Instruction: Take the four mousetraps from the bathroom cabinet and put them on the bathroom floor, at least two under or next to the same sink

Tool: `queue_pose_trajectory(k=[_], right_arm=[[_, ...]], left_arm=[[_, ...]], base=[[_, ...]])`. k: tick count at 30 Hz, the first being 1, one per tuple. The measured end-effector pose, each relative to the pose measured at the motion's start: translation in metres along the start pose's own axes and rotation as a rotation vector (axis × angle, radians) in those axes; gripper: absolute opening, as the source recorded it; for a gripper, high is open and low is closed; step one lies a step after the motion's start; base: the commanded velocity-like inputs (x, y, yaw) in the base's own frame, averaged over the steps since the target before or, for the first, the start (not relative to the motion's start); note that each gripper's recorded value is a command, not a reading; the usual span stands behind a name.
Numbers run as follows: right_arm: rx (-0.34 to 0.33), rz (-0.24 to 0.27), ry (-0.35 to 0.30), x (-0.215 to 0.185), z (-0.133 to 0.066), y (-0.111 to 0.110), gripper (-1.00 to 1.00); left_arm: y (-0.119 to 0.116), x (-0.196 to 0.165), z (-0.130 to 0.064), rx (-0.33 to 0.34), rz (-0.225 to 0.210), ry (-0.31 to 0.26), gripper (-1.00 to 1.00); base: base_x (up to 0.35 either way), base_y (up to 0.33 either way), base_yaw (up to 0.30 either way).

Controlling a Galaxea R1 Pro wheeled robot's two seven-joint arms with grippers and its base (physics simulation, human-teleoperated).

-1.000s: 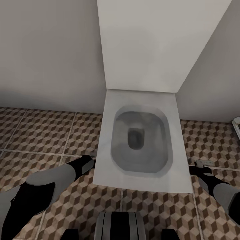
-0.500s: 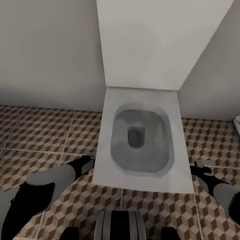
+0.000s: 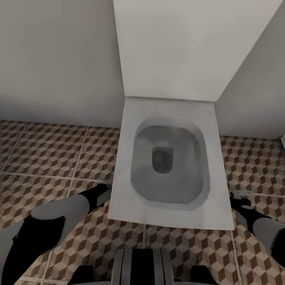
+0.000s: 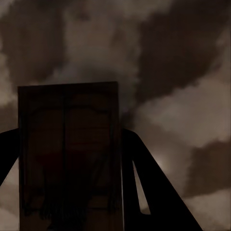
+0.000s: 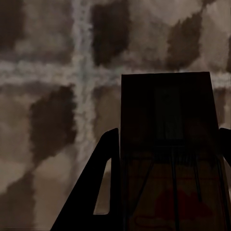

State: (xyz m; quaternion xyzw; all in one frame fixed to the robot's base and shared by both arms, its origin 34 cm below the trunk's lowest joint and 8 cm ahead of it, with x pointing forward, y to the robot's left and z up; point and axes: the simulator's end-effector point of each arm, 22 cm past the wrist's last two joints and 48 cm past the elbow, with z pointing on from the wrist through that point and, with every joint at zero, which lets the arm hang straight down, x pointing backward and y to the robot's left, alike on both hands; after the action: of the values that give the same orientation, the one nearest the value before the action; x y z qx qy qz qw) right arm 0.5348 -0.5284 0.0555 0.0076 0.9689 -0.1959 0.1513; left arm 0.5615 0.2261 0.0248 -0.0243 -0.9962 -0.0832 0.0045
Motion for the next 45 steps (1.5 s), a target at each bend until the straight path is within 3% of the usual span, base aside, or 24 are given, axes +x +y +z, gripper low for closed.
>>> queue_pose_trajectory(k=[41,42,45], right_arm=[[-0.001,-0.008,0.019,0.012,0.006,0.003,-1.0],[-0.001,-0.008,0.02,0.012,0.006,0.003,-1.0],[-0.001,-0.009,0.022,0.013,0.007,0.003,-1.0]], left_arm=[[0.001,0.0,0.008,0.0,-0.019,0.012,-1.0],[0.001,0.0,0.008,0.0,-0.019,0.012,1.0],[0.002,0.004,0.011,-0.007,-0.012,0.016,1.0]], base=[[0.0,0.0,0.0],[0.0,0.0,0.0],[0.0,0.0,0.0]])
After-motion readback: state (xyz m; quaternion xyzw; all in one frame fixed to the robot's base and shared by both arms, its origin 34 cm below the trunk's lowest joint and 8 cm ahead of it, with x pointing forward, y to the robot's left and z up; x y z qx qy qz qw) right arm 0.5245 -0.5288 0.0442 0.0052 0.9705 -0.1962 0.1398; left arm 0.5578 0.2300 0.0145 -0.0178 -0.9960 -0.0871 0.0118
